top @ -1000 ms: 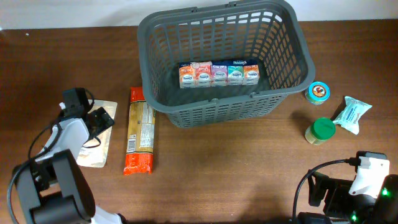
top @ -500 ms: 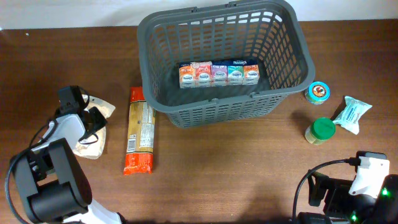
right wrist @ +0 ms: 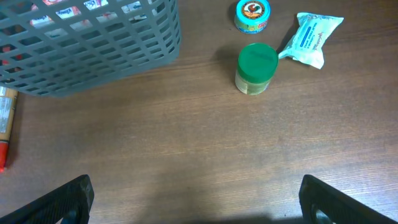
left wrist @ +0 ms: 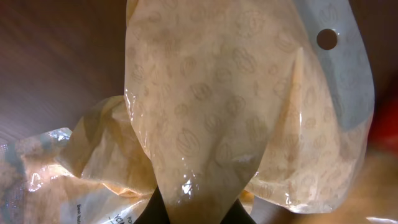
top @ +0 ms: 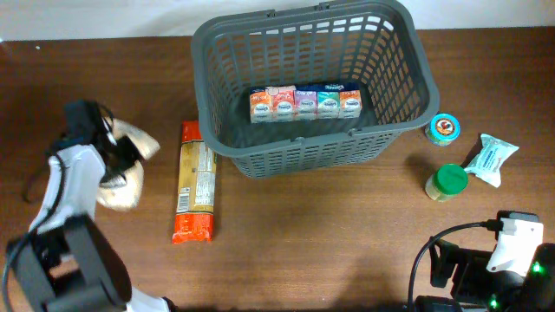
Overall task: Pack container
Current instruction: 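Grasp the beige foil pouch with the left gripper, then lift the beige pouch into the basket and release it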
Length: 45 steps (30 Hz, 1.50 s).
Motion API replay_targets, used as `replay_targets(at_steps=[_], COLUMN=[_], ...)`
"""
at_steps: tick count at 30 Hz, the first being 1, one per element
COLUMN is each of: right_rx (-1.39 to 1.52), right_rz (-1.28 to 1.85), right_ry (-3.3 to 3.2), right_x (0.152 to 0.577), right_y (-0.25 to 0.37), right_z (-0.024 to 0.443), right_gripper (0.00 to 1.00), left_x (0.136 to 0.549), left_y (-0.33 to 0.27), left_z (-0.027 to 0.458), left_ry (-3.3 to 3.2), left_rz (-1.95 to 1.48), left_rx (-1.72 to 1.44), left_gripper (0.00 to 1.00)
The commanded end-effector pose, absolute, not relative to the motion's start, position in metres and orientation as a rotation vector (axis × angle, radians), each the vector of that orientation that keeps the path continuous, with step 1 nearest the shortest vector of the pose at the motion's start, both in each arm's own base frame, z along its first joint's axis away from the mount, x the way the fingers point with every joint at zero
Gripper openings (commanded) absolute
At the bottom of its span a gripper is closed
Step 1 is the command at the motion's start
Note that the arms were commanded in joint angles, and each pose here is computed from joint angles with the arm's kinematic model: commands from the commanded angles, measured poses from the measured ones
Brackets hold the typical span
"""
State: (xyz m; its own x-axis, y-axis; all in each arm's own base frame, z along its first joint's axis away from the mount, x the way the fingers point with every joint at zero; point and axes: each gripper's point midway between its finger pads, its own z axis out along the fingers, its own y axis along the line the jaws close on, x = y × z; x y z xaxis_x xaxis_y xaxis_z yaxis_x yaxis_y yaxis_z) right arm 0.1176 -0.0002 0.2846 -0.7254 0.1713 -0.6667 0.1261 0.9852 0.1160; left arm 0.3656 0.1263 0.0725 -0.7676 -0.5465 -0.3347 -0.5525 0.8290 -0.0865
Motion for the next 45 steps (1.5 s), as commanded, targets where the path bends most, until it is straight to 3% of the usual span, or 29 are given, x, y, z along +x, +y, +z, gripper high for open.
replay_targets(at_steps=[1,4,6,12,17,21,27,30,45], right_rx=[0.190,0.190,0.190,0.190,0.190,0.190,0.190,0.190,0.190], right_rz=[0.086,0.086,0.086,0.086,0.086,0.086,0.086,0.086,0.086], right_ry=[2.394,2.394,2.394,2.394,2.394,2.394,2.394,2.394,2.394], right_x=[0.119,0.119,0.119,0.119,0.119,0.119,0.119,0.119,0.119], right_y=[0.001,0.001,0.001,0.001,0.001,0.001,0.001,0.001,0.001], right_z=[0.284,0.284,0.284,0.284,0.284,0.284,0.284,0.284,0.284], right_gripper=[0.99,0.99,0.99,0.99,0.99,0.99,0.99,0.99,0.99], left_x=[0.412,0.415,0.414,0.408,0.413,0.434,0.472,0.476,0.448], left_y=[0.118,0.081,0.024,-0.095,-0.177,-0.215,-0.221,-0.224,-0.247], left_z=[0.254,0.334,0.399,0.456,0.438,0.400,0.337,0.321,0.297], left_ry=[2.267,2.126,1.988,1.779,1.759,1.894,2.080,2.098,2.224], left_rz=[0.081,0.079,0.039,-0.056,-0.194,-0.380,-0.624,-0.723,-0.946], left_rx=[-0.482,-0.237,0.067,0.448,0.593,0.410,-0.297,-0.507,-0.831], left_gripper=[0.02,0.02,0.02,0.02,0.02,0.02,0.02,0.02,0.02])
